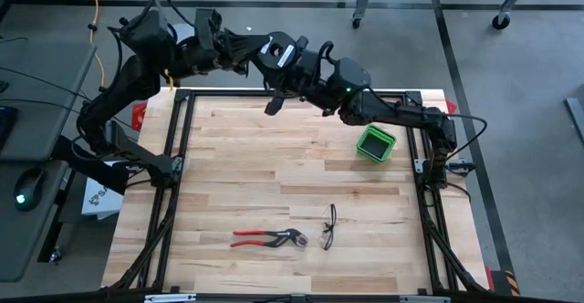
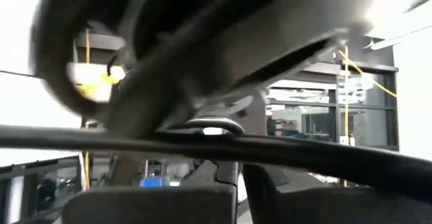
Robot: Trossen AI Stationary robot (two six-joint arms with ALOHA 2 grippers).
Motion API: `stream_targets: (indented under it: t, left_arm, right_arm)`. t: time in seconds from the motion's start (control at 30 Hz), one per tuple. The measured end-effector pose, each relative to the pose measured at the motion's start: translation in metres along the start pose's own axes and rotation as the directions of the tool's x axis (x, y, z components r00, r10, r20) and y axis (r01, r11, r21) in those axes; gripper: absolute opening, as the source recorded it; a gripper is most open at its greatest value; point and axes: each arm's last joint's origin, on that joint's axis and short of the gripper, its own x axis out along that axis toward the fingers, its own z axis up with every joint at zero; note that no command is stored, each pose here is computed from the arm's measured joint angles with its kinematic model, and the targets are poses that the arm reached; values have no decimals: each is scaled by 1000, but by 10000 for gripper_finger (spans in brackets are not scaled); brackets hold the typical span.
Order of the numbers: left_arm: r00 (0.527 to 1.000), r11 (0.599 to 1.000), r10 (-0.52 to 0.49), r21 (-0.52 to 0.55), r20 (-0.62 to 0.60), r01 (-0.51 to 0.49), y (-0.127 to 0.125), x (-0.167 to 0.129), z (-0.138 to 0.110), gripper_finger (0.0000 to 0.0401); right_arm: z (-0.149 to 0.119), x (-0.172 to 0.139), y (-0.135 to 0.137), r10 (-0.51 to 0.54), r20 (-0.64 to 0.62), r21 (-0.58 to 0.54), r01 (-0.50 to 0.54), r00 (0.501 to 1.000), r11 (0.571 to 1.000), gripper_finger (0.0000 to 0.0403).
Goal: Coil cords
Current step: Coil the black wire on the black spool
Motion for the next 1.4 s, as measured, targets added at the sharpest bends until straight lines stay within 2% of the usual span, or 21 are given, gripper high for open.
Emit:
stream_targets:
  t: [0.17,0.37,0.67,0.8,0.97,1.17,1.27,1.4]
  left_arm:
    - [1000,1000,-4,-29,-20,4,-1,0,-4,0]
    - [997,998,25,-54,-79,-29,0,-2,-9,0]
    - [984,993,98,-56,-149,-107,-5,-28,-9,0]
    - [976,989,134,-45,-174,-144,-7,-42,-9,0]
    - [956,978,208,22,-206,-208,-5,-55,-10,0]
    - [928,950,297,168,-225,-263,2,-66,-9,0]
    - [906,919,348,278,-242,-279,7,-69,-10,0]
    - [848,844,465,416,-253,-338,20,-70,-13,0]
  right_arm:
    - [-1,2,-7,-51,32,-31,52,998,998,0]
    - [-1,4,-12,-52,63,-48,55,997,997,0]
    - [-4,4,-15,-54,42,-189,61,998,980,0]
    - [-7,5,-21,-29,19,-226,33,999,974,0]
    - [-13,6,-29,7,-26,-242,-14,1000,970,0]
    - [-22,6,-40,50,-117,-248,-78,992,966,0]
    - [-27,6,-44,77,-160,-213,-111,984,971,0]
    - [-28,4,-49,89,-204,-195,-129,975,972,0]
